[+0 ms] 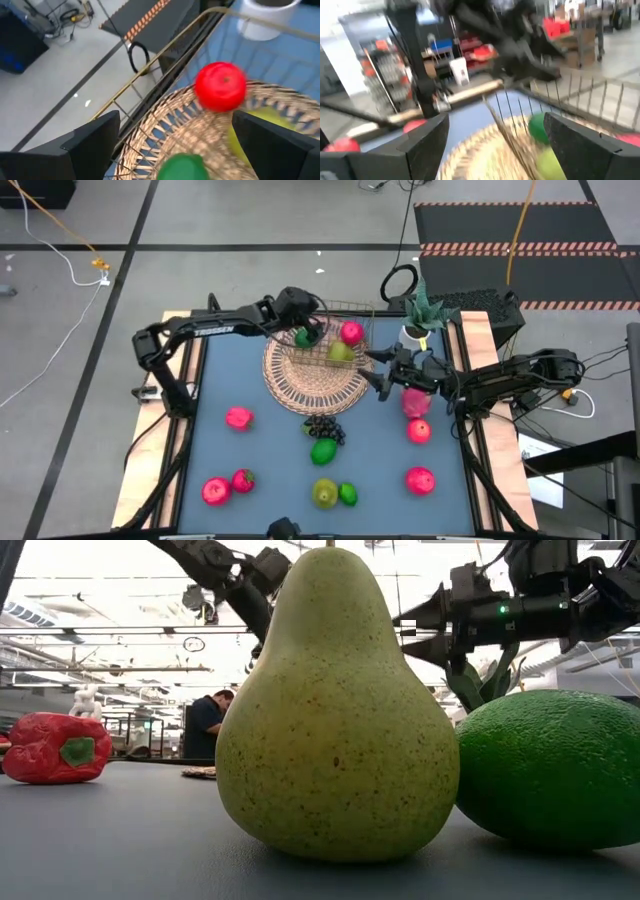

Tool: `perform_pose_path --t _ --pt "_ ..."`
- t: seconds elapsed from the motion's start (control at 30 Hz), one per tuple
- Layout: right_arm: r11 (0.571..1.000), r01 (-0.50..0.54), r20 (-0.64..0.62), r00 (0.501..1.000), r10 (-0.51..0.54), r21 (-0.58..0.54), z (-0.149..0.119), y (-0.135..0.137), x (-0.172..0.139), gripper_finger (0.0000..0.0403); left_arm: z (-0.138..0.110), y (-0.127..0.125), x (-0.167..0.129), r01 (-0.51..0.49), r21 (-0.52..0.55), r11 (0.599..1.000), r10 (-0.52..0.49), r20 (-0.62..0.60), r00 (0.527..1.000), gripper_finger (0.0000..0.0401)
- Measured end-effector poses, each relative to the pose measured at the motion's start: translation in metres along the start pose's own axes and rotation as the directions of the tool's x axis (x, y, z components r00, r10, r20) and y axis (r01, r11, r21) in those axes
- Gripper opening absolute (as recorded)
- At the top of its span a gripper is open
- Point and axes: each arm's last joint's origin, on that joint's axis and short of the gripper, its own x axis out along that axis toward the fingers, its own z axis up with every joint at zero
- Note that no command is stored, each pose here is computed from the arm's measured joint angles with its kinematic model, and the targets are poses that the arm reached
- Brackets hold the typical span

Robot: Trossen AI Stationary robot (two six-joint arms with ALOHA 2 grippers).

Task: Build produce basket
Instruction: Put the dark purple grapes into the gold wire basket

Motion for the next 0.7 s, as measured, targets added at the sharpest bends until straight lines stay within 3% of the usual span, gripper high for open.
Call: perform_pose_path --t 0.17,0.4,0.57,0.63,0.7 --pt "0.999 0.036 -0.135 0.99 -0.036 0.002 -0.013 -0.003 -0.001 0.0322 0.004 -0.017 -0.042 0.019 0.031 0.999 -0.018 -0.043 0.999 0.0383" --pt "0.999 0.041 -0.167 0.985 -0.044 -0.017 -0.016 -0.004 -0.001 0.0322 -0.01 -0.039 -0.093 -0.142 0.078 0.987 0.154 -0.182 0.971 0.0383" --pt "0.999 0.035 -0.146 0.989 -0.031 0.021 -0.015 -0.002 -0.001 0.0322 -0.017 -0.054 -0.103 -0.195 0.014 0.981 0.194 -0.188 0.963 0.0383" --pt "0.999 0.009 -0.132 0.991 -0.005 0.034 -0.013 0.001 -0.002 0.0322 -0.018 -0.061 -0.095 -0.199 -0.098 0.975 0.188 -0.111 0.976 0.0383" --pt "0.998 -0.046 -0.125 0.991 0.05 0.04 -0.012 0.006 -0.002 0.0322 -0.033 -0.068 -0.084 -0.182 -0.125 0.975 0.17 -0.094 0.981 0.0383"
